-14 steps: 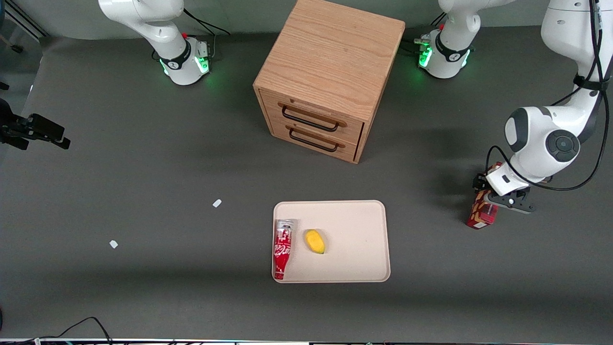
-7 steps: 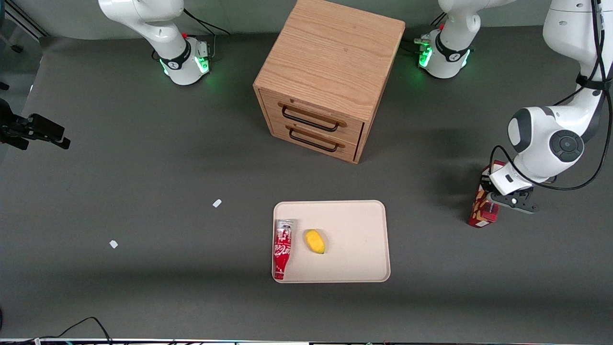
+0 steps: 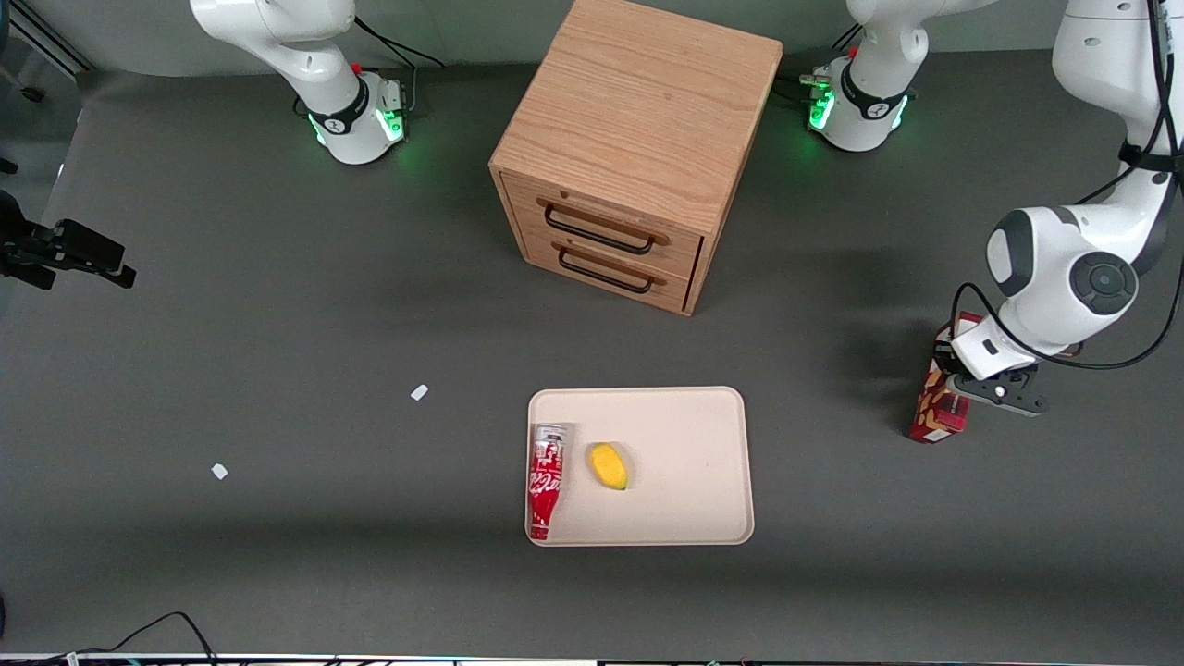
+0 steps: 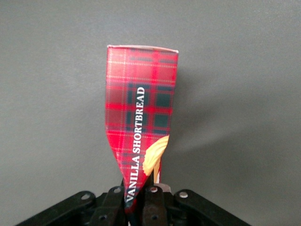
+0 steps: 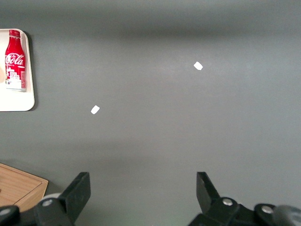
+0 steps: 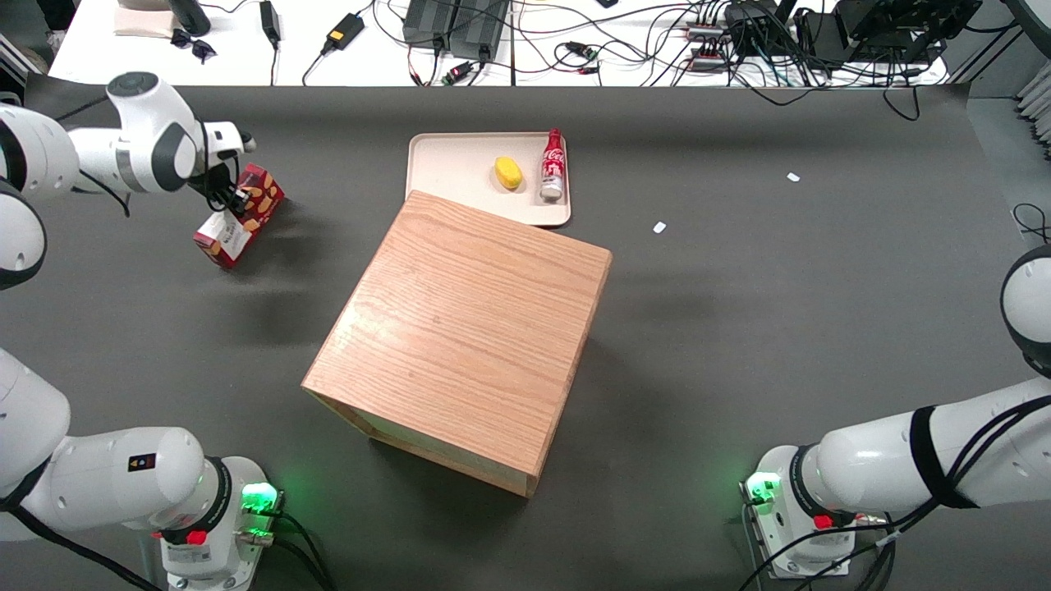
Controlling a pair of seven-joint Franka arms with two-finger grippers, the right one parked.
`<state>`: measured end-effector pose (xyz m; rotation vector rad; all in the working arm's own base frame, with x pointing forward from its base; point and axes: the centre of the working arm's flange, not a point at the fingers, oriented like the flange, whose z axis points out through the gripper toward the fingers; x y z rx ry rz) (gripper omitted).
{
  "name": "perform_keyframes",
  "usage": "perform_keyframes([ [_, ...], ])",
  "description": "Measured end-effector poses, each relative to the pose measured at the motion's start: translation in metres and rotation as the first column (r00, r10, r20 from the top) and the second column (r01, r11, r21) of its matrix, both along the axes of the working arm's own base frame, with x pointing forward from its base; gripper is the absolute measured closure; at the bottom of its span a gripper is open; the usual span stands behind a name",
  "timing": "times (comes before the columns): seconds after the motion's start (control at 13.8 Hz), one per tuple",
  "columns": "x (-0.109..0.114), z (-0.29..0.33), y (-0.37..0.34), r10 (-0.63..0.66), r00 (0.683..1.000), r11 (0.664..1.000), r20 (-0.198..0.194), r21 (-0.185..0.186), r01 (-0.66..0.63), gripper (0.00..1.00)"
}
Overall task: Place red cookie box on tray
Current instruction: 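Close the left gripper on the cookie box and lift it, then carry the held cookie box over to the white tray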
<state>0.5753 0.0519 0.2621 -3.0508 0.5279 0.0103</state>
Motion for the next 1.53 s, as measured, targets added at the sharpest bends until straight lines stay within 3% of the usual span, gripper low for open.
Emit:
perform_keyframes([
  [0.22, 0.026, 0.065, 0.003, 0.029, 0.998, 1.000, -0.056, -0.004, -0.029, 0.89],
  [0.44, 0.043, 0.145, -0.023, 0.105, 0.989, 0.992, -0.101, -0.059, -0.112, 0.89],
  [0.8, 0.055, 0.236, -0.135, 0.269, 0.958, 0.957, -0.099, -0.083, -0.278, 0.89],
  [1.02, 0.063, 0.228, -0.208, 0.389, 0.912, 0.908, -0.132, -0.113, -0.404, 0.89],
  [1.24, 0.088, 0.187, -0.267, 0.468, 0.873, 0.863, -0.141, -0.139, -0.485, 0.89],
  [1.38, 0.103, 0.158, -0.288, 0.477, 0.868, 0.855, -0.135, -0.158, -0.494, 0.89],
  [1.53, 0.110, 0.129, -0.307, 0.458, 0.883, 0.870, -0.103, -0.155, -0.469, 0.89],
])
